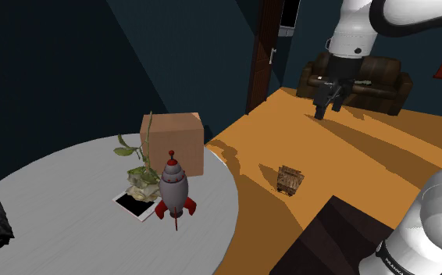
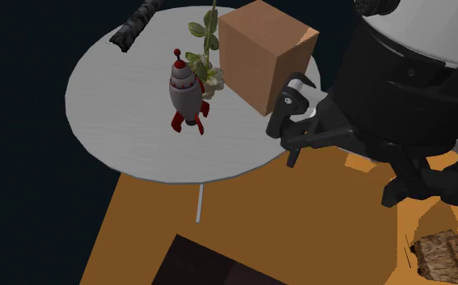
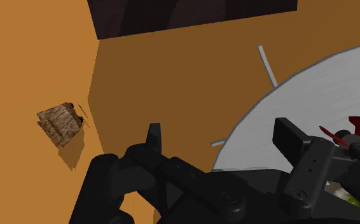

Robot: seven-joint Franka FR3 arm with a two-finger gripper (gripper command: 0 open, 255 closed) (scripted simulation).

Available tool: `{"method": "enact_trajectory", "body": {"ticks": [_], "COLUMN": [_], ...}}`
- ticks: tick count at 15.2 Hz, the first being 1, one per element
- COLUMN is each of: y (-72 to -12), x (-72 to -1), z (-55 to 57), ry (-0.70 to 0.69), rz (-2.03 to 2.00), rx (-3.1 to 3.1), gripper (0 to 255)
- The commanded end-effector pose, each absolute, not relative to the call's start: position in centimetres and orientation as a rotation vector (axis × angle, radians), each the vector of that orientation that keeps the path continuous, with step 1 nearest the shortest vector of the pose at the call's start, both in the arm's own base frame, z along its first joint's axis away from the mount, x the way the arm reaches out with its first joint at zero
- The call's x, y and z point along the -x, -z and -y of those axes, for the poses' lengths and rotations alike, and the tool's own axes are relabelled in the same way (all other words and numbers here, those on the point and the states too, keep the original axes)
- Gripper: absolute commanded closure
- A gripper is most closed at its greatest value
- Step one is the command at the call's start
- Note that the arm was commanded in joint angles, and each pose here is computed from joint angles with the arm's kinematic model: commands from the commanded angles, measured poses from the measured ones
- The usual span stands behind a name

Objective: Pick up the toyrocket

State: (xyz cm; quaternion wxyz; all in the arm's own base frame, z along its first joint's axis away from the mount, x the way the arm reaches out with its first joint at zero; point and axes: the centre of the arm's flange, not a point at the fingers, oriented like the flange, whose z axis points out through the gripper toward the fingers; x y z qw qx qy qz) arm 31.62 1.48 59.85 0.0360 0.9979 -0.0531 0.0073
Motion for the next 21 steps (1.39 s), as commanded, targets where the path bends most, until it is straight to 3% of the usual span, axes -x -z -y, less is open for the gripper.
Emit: {"method": "enact_trajectory", "body": {"ticks": [1, 21], "y": [-59.8, -51.3], "x": [-31.6, -49.9], "z": [-1.5, -13.6], "ry": [-0.022, -0.167], "rz": [0.163, -0.669], "rx": [-3.065, -3.189], "gripper": [0, 0]}}
